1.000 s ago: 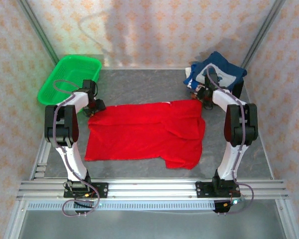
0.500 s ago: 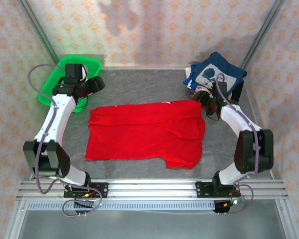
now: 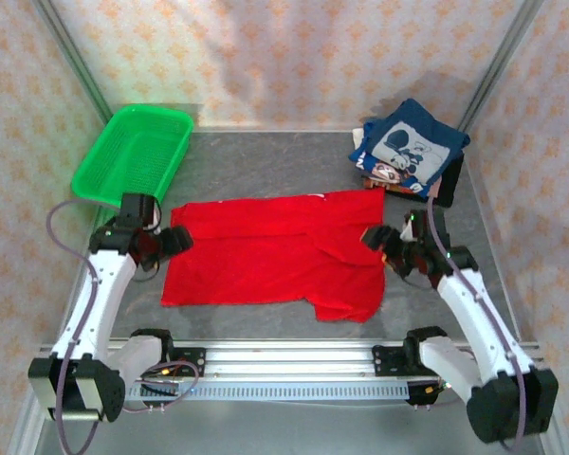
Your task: Fold and stack the t-shirts
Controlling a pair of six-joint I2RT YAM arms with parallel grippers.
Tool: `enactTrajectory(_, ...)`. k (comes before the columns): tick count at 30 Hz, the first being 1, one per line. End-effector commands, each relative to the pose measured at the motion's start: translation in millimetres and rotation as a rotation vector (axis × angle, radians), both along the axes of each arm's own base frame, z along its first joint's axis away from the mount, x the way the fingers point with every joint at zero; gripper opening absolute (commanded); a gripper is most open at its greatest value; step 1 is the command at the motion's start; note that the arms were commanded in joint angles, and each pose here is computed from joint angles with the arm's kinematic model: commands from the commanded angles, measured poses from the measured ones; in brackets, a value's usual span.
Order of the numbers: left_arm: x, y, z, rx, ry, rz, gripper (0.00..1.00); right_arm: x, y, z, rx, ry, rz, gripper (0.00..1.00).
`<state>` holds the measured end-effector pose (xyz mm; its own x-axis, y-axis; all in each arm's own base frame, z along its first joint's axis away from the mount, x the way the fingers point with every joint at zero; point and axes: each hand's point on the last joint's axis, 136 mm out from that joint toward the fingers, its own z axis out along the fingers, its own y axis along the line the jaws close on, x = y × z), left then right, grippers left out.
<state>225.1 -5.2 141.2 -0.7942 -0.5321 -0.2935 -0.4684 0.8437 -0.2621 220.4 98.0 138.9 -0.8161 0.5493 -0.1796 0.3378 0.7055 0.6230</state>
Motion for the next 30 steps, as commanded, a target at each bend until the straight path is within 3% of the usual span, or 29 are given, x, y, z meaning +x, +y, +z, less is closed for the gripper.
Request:
enactTrajectory(1,-21,6,2,0.036,0.031,0.088,0.78,-68,5,-34,0.053,0.237,0.005,0.78)
enactTrajectory(7,-34,6,-25,0.029,0.172,0.150,0.76,-98,2,-63,0.031,0.318,-0.004,0.76)
enactTrajectory(23,-51,10,-101,0.096,0.332,0.248,0.72,-67,0,-101,-0.028,0.324,-0.052,0.66)
enactTrajectory(30,-51,10,-127,0.092,0.358,0.276,0.68,-57,-4,-106,-0.054,0.301,-0.071,0.51)
